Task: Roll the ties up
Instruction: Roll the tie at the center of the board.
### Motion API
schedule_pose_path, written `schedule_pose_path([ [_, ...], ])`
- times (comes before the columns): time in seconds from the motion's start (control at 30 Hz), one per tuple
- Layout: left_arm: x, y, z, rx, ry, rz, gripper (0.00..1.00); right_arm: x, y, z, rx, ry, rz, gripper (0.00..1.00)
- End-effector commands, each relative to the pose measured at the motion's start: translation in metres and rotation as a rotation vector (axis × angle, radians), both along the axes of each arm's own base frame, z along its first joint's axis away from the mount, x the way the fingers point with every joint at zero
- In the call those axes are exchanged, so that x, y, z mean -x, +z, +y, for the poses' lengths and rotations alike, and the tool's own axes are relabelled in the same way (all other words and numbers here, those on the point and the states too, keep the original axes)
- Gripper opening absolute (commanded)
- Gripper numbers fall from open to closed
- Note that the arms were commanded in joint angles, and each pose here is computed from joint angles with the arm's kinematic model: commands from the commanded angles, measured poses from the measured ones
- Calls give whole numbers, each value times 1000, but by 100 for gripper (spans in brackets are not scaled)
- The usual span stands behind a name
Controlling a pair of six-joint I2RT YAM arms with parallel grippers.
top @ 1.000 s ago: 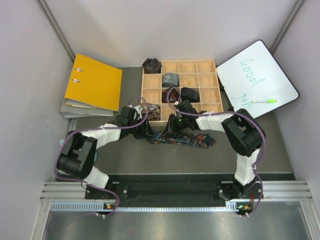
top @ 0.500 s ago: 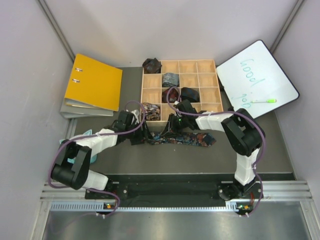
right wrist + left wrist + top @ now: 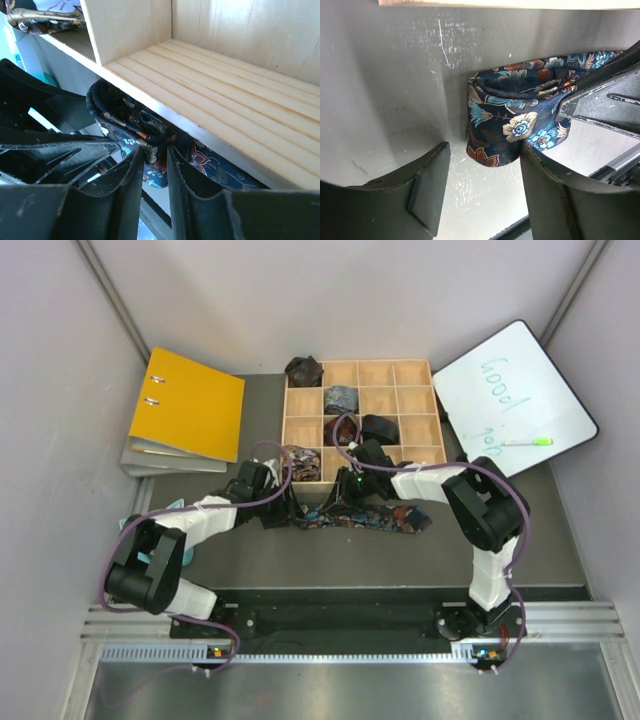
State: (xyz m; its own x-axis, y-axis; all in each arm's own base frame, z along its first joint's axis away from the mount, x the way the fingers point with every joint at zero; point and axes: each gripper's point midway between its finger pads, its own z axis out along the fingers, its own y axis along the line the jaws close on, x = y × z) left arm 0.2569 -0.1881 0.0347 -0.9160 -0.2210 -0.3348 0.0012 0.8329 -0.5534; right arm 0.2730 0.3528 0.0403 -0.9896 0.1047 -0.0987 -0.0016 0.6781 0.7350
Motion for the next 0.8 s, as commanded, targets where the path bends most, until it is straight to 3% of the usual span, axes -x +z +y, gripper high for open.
schedule_pose_path([
  [0.0,-19,1,0,-28,-10,-77,61,-3,-10,9,-2,0,10,25],
  [0.3,-21,-9,-6,-4,-14,-62,51,-4,-17,11,-13,2,16,21],
  [0.43,-22,-8,-8,2,-20,-58,24,-3,-20,12,-12,6,20,21],
  [0.47,-21,-8,-7,-3,-17,-49,13,-4,-20,12,-12,6,20,21],
  [0.57,-19,-6,3,-69,16,-8,4,-3,-17,12,-11,10,16,22],
  [0.77,-12,15,33,-212,101,8,1,-8,11,5,27,26,-46,34],
])
